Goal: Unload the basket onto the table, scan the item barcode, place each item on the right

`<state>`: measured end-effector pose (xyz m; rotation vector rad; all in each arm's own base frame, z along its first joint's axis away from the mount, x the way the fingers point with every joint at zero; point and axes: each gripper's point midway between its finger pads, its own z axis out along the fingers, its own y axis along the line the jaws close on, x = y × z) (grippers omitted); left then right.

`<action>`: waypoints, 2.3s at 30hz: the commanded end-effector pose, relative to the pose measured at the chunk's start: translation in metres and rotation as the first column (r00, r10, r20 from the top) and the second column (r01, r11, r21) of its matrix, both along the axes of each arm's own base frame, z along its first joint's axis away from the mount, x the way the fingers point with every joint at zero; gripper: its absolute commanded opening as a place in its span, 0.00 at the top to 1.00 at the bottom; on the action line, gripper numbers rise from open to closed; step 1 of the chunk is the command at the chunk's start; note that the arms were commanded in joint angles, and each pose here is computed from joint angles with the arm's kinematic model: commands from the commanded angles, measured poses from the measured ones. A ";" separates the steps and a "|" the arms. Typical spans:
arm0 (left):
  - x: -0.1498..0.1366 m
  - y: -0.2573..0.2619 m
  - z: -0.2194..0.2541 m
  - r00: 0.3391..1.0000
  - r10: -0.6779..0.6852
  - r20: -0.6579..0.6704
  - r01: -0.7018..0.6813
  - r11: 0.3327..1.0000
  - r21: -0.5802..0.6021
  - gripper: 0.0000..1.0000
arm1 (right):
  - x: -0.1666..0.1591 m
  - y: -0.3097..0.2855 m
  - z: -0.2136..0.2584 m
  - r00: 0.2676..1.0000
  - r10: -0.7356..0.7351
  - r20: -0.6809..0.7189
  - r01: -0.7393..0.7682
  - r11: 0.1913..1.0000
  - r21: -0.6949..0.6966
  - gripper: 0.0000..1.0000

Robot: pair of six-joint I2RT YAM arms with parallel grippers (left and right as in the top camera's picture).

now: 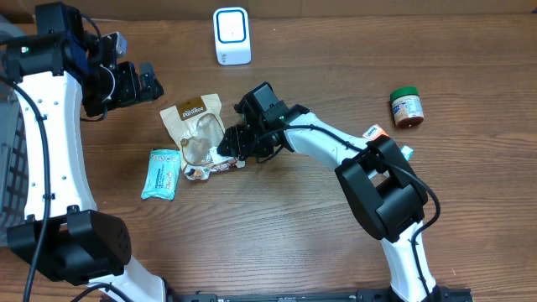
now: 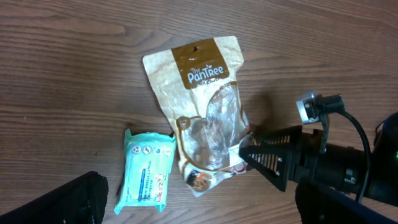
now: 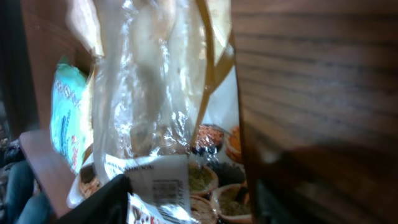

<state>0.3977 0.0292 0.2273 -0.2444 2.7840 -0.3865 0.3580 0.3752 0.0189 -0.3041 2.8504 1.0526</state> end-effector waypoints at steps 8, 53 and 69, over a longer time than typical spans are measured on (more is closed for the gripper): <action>-0.002 -0.006 0.010 0.999 -0.031 0.033 0.031 0.999 0.012 0.01 | -0.008 0.008 -0.002 0.998 0.032 -0.051 -0.030 0.998 0.051 0.95; -0.002 -0.006 0.010 0.999 -0.031 0.033 0.031 0.999 0.012 0.01 | -0.021 0.020 0.017 0.968 0.074 0.239 -0.001 0.956 -0.294 0.88; -0.002 -0.006 0.010 0.999 -0.031 0.033 0.031 0.999 0.012 0.00 | 0.026 0.009 0.116 0.969 0.020 0.247 -0.023 1.000 0.008 0.73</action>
